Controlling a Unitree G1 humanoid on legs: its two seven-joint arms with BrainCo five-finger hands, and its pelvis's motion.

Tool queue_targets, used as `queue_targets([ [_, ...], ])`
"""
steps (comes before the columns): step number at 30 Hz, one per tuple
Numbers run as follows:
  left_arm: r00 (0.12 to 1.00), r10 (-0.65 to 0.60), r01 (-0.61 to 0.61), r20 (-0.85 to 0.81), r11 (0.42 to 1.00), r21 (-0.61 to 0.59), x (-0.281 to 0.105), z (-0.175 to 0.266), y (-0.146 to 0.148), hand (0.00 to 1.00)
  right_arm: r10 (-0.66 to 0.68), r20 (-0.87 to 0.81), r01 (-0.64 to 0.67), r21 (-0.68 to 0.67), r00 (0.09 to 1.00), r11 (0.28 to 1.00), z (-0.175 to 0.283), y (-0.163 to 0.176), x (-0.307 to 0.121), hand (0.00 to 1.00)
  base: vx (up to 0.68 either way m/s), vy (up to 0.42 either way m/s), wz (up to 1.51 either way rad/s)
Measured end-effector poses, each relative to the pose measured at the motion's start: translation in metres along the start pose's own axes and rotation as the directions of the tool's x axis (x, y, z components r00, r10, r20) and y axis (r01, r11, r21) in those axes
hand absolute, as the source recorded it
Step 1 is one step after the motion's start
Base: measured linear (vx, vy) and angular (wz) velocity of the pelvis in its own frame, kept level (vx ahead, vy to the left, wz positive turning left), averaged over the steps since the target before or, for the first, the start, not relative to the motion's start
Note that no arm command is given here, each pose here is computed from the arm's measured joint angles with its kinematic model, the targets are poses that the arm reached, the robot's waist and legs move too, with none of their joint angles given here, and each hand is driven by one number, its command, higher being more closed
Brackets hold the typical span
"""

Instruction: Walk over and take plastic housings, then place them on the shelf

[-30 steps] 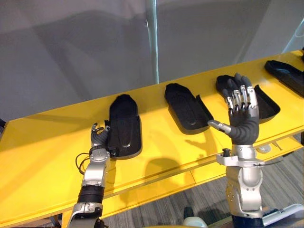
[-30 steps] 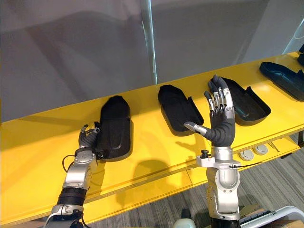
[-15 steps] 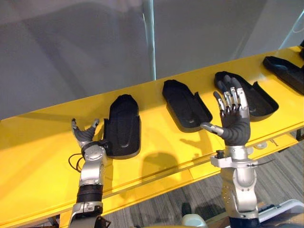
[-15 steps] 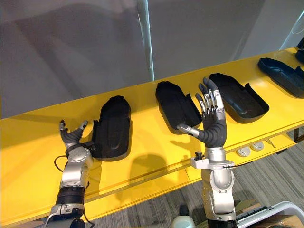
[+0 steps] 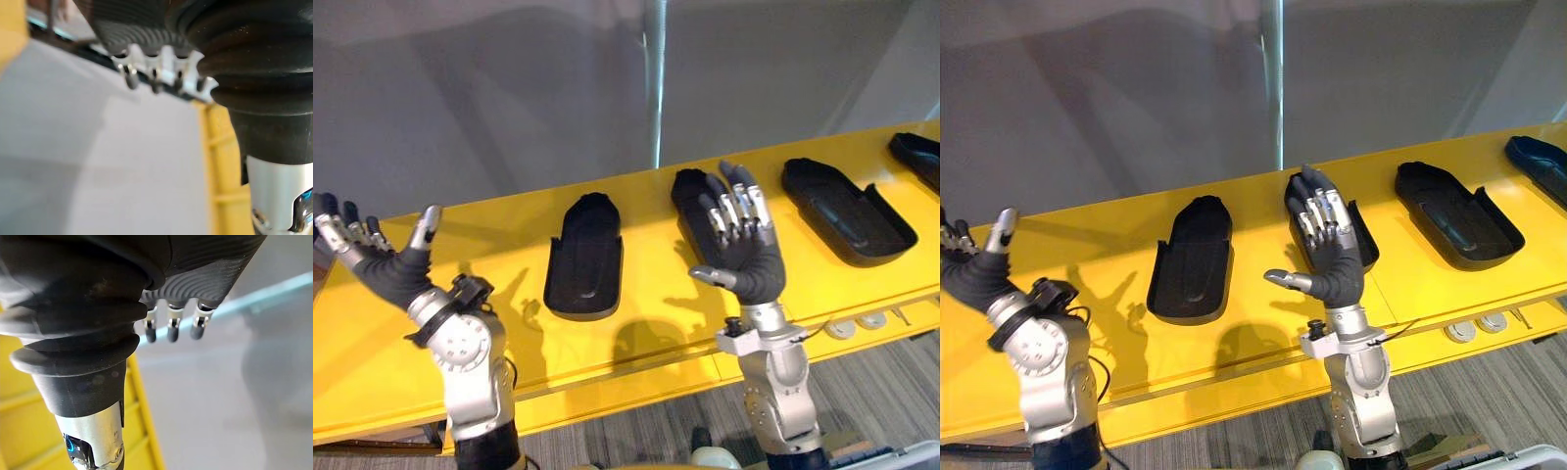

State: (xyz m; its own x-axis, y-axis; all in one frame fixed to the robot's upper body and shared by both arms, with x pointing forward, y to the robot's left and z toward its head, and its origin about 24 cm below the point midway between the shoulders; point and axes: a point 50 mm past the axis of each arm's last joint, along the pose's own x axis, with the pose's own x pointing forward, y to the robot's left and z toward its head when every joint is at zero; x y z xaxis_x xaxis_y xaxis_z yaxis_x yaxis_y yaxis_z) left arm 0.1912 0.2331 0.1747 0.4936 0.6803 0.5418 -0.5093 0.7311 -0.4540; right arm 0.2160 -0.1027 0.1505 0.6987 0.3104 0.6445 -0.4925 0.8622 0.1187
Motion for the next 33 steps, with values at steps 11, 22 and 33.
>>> queue_targets([
  [11,0.989,-0.142,0.143,-0.05,0.989,0.032,-0.021,0.006,0.023,0.0,0.319,-0.034,-0.304,0.221,0.947,0.927,-0.014,0.046,0.002,0.0,0.01,-0.007,0.13],
  [22,0.982,-0.13,0.129,-0.138,0.991,-0.018,-0.031,-0.001,0.034,0.0,0.537,-0.176,-0.437,0.402,0.825,0.804,-0.043,0.079,-0.022,1.0,-0.01,0.006,0.07],
  [33,0.962,-0.138,0.136,-0.236,0.99,-0.025,-0.041,-0.021,0.032,0.0,0.7,-0.21,-0.406,0.686,0.683,0.603,-0.071,0.111,-0.055,1.0,0.0,0.0,0.0],
])
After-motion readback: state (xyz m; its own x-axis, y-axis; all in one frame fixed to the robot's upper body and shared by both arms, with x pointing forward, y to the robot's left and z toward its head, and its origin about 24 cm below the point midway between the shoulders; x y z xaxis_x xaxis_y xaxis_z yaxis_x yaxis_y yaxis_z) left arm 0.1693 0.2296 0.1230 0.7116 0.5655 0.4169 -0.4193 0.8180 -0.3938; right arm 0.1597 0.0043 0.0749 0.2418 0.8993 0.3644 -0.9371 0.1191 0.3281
